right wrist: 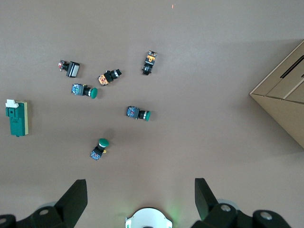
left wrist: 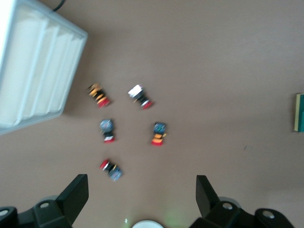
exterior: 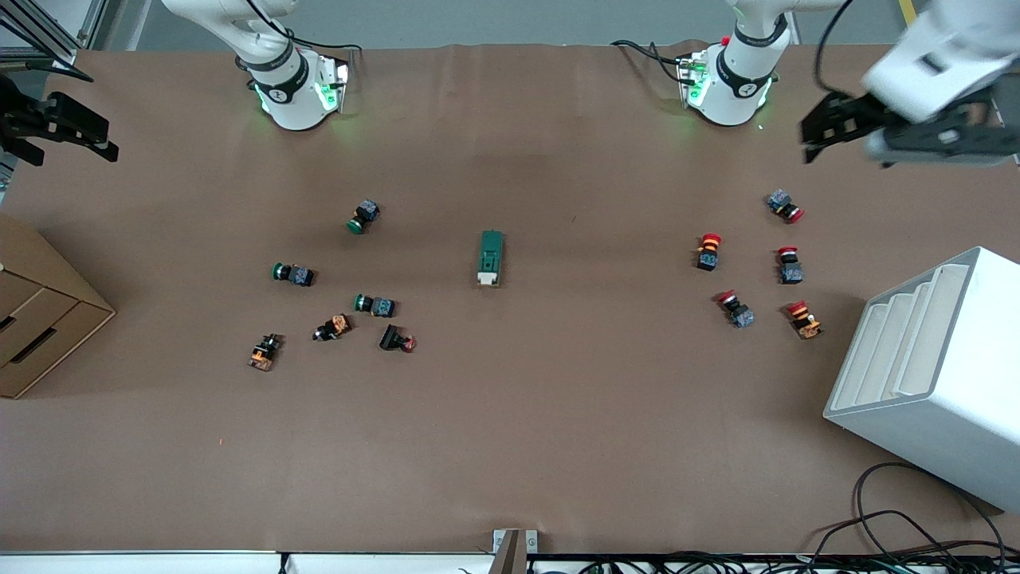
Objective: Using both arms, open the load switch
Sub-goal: 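Move the left gripper over the green load switch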
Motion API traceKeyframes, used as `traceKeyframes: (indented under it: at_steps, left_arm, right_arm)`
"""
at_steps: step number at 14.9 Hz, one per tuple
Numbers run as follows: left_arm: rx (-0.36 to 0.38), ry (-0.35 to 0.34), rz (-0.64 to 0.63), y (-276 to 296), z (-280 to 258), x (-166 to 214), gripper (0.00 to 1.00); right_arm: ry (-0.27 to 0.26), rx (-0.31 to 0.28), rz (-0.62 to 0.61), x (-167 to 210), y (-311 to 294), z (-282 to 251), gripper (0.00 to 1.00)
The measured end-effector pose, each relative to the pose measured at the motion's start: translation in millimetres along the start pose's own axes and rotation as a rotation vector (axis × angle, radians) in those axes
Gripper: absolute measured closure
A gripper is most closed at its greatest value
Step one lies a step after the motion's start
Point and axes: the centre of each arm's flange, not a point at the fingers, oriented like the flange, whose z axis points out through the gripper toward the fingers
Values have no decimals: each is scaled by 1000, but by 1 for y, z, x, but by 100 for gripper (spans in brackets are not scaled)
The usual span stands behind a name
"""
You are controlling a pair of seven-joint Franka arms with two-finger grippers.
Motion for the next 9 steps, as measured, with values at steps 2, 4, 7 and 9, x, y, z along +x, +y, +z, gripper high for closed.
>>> traceKeyframes:
  at_steps: [2, 4, 7, 9]
  left_arm:
    - [-20, 21, -12, 69, 34, 23, 0]
    - [-18, 58, -32, 138, 69, 36, 0]
    - [20, 128, -72, 252, 126, 28, 0]
    - [34, 177, -83, 319, 166, 11, 0]
  right_arm:
    - [8, -1, 2, -1, 1, -4, 0]
    - [2, -2, 3, 2, 1, -1, 0]
    - [-28, -2, 8, 32, 5, 34, 0]
    - [-82, -10, 12, 66, 10, 80, 0]
